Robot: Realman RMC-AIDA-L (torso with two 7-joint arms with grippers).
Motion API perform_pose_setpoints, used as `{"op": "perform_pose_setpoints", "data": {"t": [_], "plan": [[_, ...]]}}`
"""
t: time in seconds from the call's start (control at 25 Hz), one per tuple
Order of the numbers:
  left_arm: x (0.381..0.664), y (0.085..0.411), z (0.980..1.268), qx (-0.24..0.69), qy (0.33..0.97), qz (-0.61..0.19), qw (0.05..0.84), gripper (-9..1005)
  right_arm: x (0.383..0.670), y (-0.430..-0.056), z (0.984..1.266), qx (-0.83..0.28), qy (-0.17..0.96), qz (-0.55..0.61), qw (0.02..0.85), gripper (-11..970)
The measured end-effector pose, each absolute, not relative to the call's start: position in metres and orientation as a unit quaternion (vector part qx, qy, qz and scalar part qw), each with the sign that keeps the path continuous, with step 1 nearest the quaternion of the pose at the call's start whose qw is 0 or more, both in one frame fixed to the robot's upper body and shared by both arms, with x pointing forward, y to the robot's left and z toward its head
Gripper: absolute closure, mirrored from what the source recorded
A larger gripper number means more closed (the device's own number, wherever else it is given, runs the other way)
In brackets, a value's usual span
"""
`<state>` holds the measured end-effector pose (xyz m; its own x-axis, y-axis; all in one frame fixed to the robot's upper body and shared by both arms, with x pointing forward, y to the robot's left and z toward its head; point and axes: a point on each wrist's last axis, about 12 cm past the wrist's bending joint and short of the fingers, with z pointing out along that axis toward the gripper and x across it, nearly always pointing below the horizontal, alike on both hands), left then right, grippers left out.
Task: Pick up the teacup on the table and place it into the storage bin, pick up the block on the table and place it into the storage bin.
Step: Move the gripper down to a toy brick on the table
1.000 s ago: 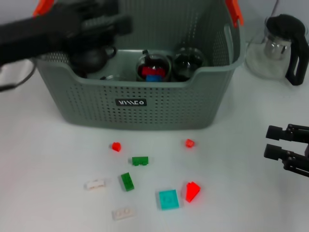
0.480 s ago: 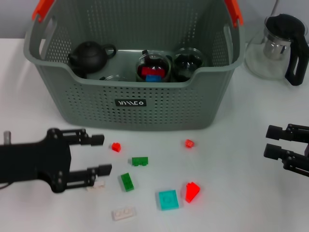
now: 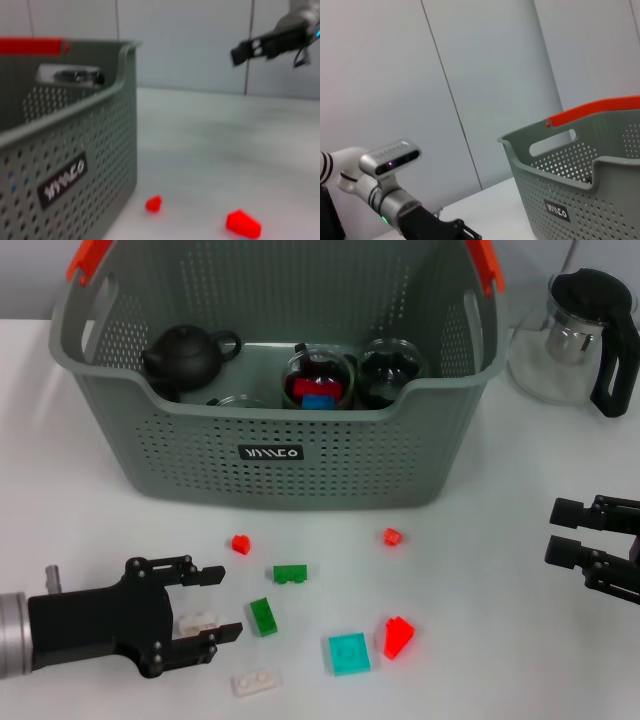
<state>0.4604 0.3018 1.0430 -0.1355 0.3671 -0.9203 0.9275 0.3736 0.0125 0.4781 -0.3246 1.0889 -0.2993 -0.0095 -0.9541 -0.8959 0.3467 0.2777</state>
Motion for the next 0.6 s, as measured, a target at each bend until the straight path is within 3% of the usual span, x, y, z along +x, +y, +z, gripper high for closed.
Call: {"op": "perform_pose_setpoints", "data": {"t": [0.6], "plan": [[0.459, 0.309, 1.021, 0.444, 0.732, -0.253, 0.451, 501, 0.478, -0.325, 1.089, -0.339, 0.665, 0.459, 0.482, 463]]}}
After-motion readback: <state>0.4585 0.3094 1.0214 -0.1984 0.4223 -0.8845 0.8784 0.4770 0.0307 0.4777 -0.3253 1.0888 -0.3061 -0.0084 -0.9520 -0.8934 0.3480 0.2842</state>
